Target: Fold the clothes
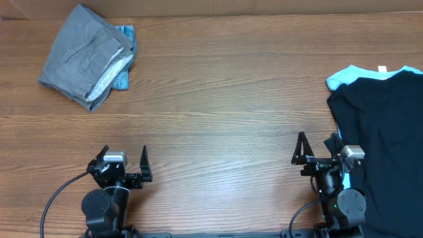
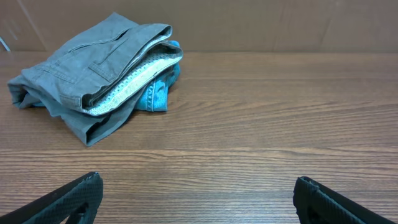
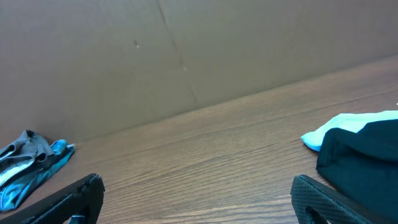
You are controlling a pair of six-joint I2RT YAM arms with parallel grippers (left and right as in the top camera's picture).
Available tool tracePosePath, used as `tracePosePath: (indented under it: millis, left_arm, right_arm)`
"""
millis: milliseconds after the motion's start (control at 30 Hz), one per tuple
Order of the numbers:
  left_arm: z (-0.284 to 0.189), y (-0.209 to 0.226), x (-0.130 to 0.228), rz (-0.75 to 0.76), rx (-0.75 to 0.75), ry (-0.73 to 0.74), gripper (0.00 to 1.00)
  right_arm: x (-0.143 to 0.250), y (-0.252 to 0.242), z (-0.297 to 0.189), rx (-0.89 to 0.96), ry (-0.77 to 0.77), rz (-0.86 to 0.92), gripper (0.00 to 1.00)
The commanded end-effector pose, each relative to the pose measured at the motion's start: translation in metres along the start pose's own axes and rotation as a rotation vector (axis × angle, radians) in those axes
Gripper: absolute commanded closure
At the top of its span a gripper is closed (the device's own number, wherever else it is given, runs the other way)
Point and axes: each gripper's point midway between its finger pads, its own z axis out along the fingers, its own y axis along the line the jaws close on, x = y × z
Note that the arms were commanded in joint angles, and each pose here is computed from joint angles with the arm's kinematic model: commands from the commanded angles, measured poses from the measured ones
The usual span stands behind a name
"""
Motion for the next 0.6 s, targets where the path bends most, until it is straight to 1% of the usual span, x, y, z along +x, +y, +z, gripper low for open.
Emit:
tracePosePath:
  millis: [0,67,233,567]
  left_arm:
    - [0.000,-0.001,-0.001,0.022,0.005,-0.011,0.00]
    - [0.000,-0.001,-0.001,0.022,0.005,-0.011,0.00]
    - [0.000,-0.001,-0.001,0.022,0.005,-0.011,0.00]
    - [0.000,-0.001,-0.001,0.022,0.005,-0.011,0.00]
  right_arm:
    - [0.001,-0.001,0.000,-0.001,-0.008,0.005,0.00]
    - [0.001,-0.001,0.000,-0.002,-0.007,0.004,0.00]
    - [0.007,0.017,-0.001,-0.073,0.017,0.003,0.00]
    - [0.007,0.019,-0.001,-0.079,0.019,0.003,0.00]
